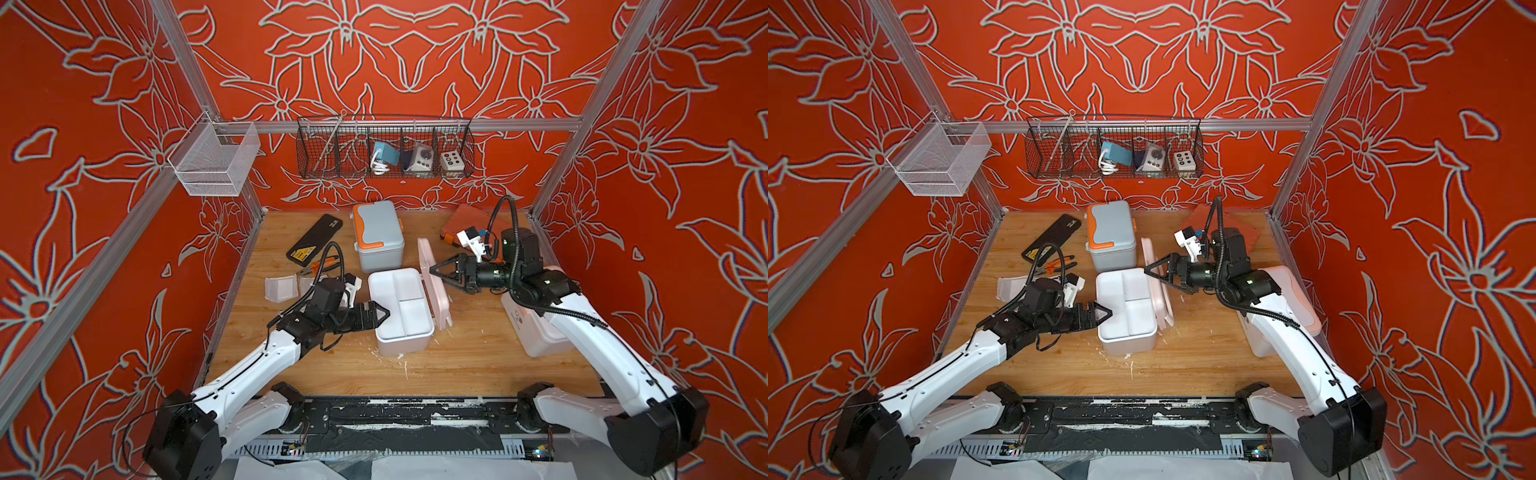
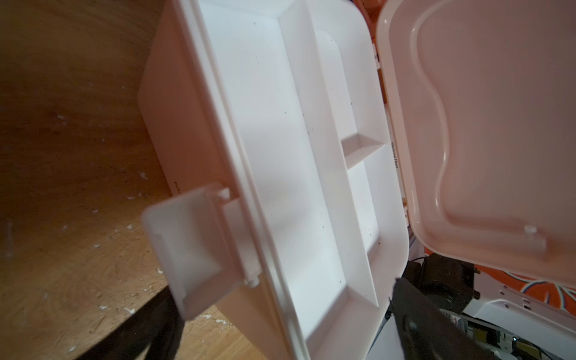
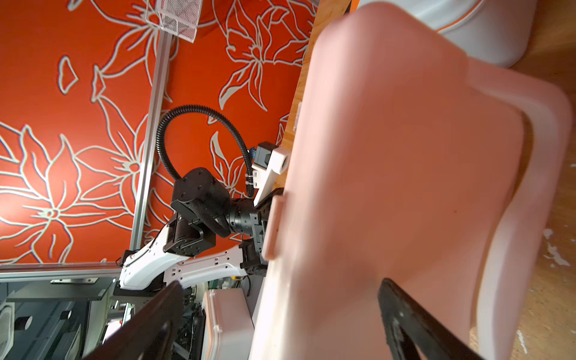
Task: Open first aid kits and take out gauze
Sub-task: Close the lid of the first aid kit.
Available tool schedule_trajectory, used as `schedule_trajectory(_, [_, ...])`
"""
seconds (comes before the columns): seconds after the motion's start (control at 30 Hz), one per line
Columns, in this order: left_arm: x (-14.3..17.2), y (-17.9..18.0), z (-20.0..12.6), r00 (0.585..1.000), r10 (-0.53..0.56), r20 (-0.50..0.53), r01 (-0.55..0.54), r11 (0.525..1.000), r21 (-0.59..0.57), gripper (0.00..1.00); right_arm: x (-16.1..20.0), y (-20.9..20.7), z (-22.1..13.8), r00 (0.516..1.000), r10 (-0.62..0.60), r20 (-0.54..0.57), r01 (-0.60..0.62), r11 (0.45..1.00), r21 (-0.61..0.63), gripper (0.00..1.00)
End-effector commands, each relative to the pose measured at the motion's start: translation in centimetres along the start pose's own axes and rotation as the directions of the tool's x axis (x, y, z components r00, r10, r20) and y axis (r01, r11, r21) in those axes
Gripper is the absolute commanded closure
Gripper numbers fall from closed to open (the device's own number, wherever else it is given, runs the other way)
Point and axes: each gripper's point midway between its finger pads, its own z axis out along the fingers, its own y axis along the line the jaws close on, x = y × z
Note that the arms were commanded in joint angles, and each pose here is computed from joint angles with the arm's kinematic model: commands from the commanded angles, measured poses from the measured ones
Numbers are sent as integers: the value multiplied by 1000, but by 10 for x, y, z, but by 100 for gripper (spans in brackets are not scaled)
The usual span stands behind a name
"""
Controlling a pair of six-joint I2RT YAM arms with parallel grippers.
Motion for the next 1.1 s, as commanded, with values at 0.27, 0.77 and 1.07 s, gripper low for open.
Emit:
schedule_trajectory(0.27, [-20, 5, -39, 982, 19, 187, -4, 997, -79, 2, 15, 16, 29, 996, -51, -68, 52, 999, 9, 2])
schedule_trajectory(0.77, [-37, 6, -68, 957, -7, 290, 28, 997, -67, 2, 38, 14, 63, 983, -79, -163, 87, 995, 42, 2])
schedule_trajectory(1.07, [-31, 9, -56, 975, -73, 212, 66, 997, 37, 2, 59, -25, 80, 933, -180, -313, 287, 896, 340, 22])
